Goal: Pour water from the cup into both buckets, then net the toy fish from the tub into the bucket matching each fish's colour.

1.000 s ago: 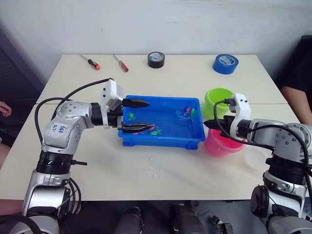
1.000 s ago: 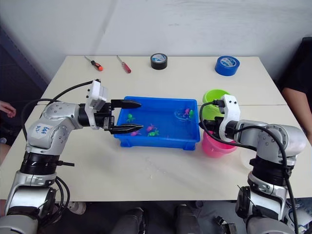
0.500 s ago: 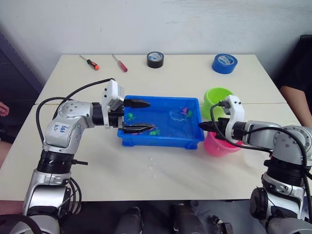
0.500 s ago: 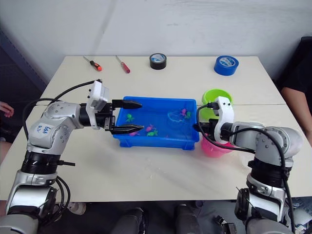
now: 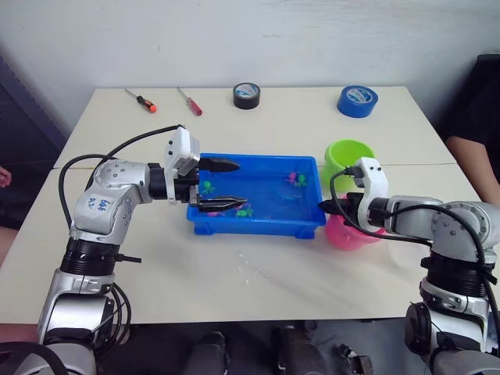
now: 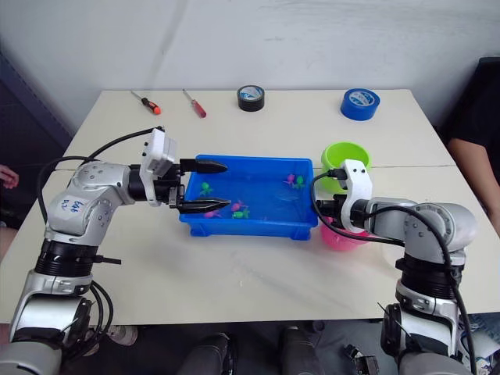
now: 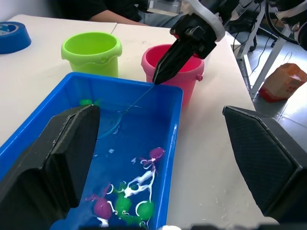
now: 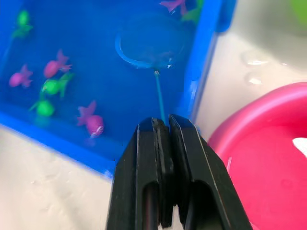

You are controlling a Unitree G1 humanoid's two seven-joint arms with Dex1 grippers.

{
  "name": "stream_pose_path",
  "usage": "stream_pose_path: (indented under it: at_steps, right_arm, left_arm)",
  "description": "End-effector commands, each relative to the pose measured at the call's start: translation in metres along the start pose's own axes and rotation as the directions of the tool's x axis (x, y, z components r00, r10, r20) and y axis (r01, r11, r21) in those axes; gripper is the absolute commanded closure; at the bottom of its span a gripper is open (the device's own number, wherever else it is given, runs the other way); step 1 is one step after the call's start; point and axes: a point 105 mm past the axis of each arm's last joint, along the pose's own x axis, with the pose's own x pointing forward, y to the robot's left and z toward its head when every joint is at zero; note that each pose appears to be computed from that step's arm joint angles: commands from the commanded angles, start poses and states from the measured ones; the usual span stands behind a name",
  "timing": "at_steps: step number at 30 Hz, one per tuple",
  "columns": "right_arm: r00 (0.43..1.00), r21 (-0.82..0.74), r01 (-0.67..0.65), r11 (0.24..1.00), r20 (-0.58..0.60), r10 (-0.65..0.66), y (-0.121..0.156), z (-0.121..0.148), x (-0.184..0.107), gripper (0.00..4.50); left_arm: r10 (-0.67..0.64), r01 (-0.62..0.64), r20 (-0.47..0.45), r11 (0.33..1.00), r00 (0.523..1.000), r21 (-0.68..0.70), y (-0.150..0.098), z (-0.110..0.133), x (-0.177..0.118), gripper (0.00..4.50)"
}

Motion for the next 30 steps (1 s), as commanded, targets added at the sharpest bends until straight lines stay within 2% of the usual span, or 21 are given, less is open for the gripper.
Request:
stream_pose_path:
  at_steps: [1,7,15,26,30]
  right_arm:
    - [0.996,-0.054,-0.026,0.998,0.083,0.031,0.007,0.023,-0.006,4.50]
    - [0.994,-0.191,-0.034,0.981,0.097,0.053,0.013,0.027,-0.008,4.50]
    - [0.993,-0.308,-0.081,0.948,0.059,0.104,0.023,0.013,-0.013,4.50]
    - [0.991,-0.249,-0.130,0.960,-0.015,0.131,0.023,-0.002,-0.012,4.50]
    - [0.997,-0.237,-0.080,0.968,-0.018,0.078,0.011,-0.002,-0.004,4.50]
  left_arm:
    - [-0.004,0.004,0.006,0.999,1.000,0.052,0.001,0.011,-0.001,0.05]
    - [-0.004,0.004,0.003,0.999,1.000,0.053,0.002,0.010,-0.002,0.05]
    - [-0.006,0.005,0.005,0.999,1.000,0.053,0.004,0.011,-0.001,0.05]
    - [-0.009,0.009,0.001,0.999,1.000,0.048,0.007,0.011,-0.001,0.05]
    - [0.003,-0.004,0.003,0.999,1.000,0.047,0.009,0.012,-0.004,0.05]
